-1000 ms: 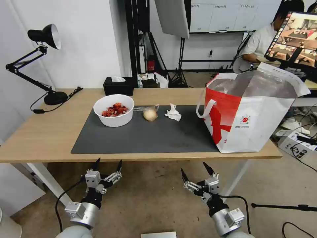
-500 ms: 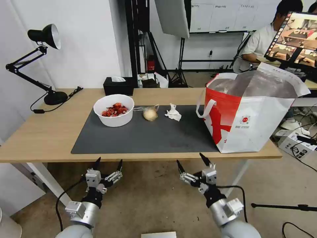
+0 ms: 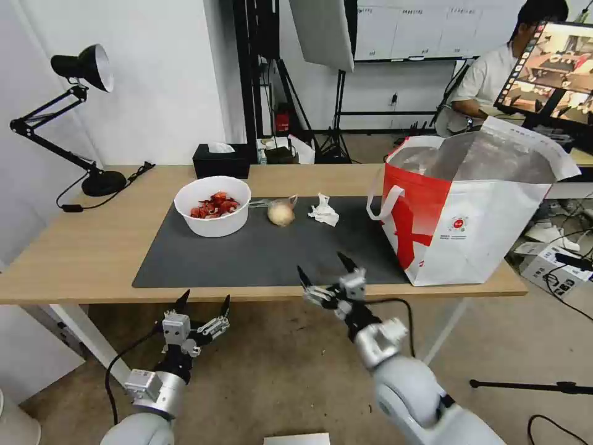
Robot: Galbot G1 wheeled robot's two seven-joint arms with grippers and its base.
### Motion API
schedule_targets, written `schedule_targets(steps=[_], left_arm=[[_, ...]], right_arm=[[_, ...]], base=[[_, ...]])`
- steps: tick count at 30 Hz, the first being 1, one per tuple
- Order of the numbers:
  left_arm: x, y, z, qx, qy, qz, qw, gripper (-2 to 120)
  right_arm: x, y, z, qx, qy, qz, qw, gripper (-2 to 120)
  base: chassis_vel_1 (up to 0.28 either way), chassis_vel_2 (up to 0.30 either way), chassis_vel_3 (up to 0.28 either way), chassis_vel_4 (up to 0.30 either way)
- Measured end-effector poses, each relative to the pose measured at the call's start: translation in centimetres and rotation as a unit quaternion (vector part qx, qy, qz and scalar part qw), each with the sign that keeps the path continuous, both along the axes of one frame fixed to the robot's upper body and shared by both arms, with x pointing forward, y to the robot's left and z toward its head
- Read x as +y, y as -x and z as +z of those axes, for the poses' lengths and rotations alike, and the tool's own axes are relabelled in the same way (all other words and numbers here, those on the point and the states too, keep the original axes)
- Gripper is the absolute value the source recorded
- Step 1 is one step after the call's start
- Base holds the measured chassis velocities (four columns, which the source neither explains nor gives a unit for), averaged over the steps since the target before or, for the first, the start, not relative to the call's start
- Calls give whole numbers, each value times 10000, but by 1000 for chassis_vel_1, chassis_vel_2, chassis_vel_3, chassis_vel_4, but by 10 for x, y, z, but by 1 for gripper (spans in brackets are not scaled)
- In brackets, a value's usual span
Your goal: Pick up the trash from the table and place it into the takeout bag.
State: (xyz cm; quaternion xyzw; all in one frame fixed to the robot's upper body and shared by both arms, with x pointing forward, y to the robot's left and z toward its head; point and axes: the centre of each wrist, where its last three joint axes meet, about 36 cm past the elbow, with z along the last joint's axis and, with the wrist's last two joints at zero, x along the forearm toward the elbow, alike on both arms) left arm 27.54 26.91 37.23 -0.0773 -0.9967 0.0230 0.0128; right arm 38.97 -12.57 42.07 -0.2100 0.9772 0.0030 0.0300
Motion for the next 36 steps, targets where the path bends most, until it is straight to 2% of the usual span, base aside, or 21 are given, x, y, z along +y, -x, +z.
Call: schedule_targets(steps=[3, 4, 7, 12, 15, 22, 36], left_arm=[[1, 2, -1, 20, 2, 44, 10000, 100], [1, 2, -1, 20, 2, 44, 10000, 100], [4, 2, 0, 15, -13, 82, 10000, 100], [6, 2, 1, 1, -28, 89, 10000, 100], [7, 3, 4, -19, -11, 98, 10000, 100], [7, 4, 7, -39, -4, 88, 10000, 100], [7, 9, 8, -16, 13, 99, 9999, 100]], right_arm=[[14, -30, 10, 172, 92, -262, 9995, 100], [14, -30, 10, 172, 92, -262, 9995, 100], [19, -58, 16, 497, 206, -723, 9959, 100], [20, -84, 17, 640, 357, -1094, 9913, 100], [20, -117, 25, 776, 500, -1542, 9837, 100], [22, -165, 42, 954, 582, -1996, 9735, 100], [25, -200, 34, 1237, 870, -2354, 9601, 100]], base=[[0, 0, 0, 0], [0, 0, 0, 0], [0, 0, 0, 0], [0, 0, 0, 0], [0, 0, 0, 0], [0, 0, 0, 0], [0, 0, 0, 0]])
